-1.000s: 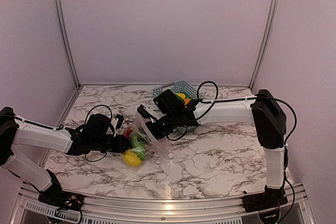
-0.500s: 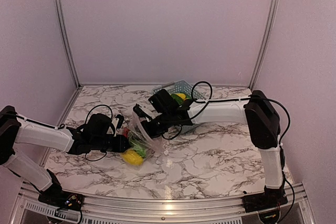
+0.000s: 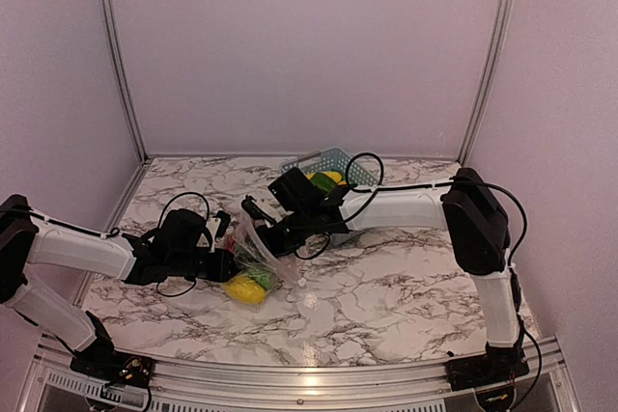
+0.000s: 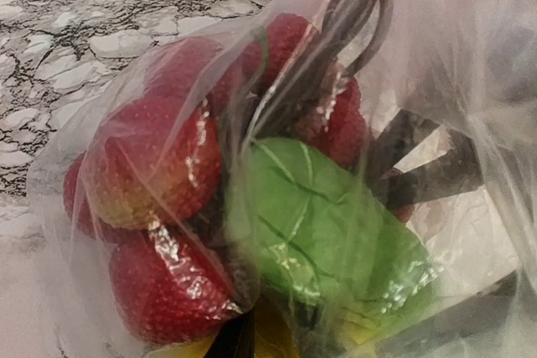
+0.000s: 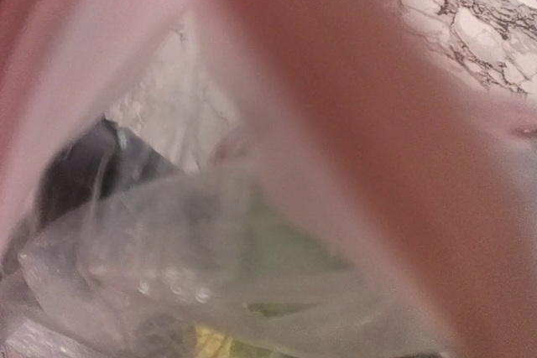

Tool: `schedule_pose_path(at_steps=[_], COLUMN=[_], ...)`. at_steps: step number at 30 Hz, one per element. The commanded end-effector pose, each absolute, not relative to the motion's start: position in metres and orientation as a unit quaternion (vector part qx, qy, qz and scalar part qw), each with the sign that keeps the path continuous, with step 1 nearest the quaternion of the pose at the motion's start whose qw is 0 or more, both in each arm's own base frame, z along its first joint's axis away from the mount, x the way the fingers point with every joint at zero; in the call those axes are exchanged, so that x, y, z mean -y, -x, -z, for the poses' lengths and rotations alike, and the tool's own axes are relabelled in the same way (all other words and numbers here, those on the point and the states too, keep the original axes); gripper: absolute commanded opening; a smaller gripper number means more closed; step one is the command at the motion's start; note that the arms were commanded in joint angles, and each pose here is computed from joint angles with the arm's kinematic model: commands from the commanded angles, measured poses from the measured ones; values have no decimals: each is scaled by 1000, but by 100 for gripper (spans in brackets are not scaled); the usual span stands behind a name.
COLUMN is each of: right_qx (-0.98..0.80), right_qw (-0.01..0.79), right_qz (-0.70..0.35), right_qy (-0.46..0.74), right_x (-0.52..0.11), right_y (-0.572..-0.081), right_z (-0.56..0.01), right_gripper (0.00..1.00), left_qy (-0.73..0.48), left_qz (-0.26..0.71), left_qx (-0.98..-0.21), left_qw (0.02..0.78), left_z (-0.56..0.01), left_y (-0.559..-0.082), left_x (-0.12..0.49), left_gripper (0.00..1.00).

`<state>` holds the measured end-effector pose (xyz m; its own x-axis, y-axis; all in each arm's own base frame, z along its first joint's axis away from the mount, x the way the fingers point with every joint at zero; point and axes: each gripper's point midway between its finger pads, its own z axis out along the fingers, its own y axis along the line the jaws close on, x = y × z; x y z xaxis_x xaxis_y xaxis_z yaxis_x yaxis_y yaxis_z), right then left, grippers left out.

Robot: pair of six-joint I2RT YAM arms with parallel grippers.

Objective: Open the zip-top bag and remove the fake food
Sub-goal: Pick up the fake vegetable from the zipper food storage bag.

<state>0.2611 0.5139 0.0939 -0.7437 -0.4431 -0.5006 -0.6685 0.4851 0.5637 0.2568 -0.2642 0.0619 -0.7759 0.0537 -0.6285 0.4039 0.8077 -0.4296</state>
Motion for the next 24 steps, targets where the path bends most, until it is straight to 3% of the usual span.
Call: schedule_pose_path(at_steps=[1,6,16,24], right_qx=[-843,-843,-841,-840], right_qw=[109,108,131,161], right_qz=[-393,-395,-397,-391], right_qy=[350,347,344,339], right_x=[-529,-531,-527,-513], right_y=[-233,-234,-237,-237], right_z=[-76,-76,-99,-124], right_gripper=[58,55,30,26], left_qy=[-153,-153,-103,-65], left_qz=[335,339,281,258], left_qx=[-861,-852,-892,-910], left_qw=[352,367,340,318], left_z=[-100,-108,-75,-57], left_y=[-261,-258,-258,-257], left_x=[288,283,257,244], left_gripper=[21,21,21,20])
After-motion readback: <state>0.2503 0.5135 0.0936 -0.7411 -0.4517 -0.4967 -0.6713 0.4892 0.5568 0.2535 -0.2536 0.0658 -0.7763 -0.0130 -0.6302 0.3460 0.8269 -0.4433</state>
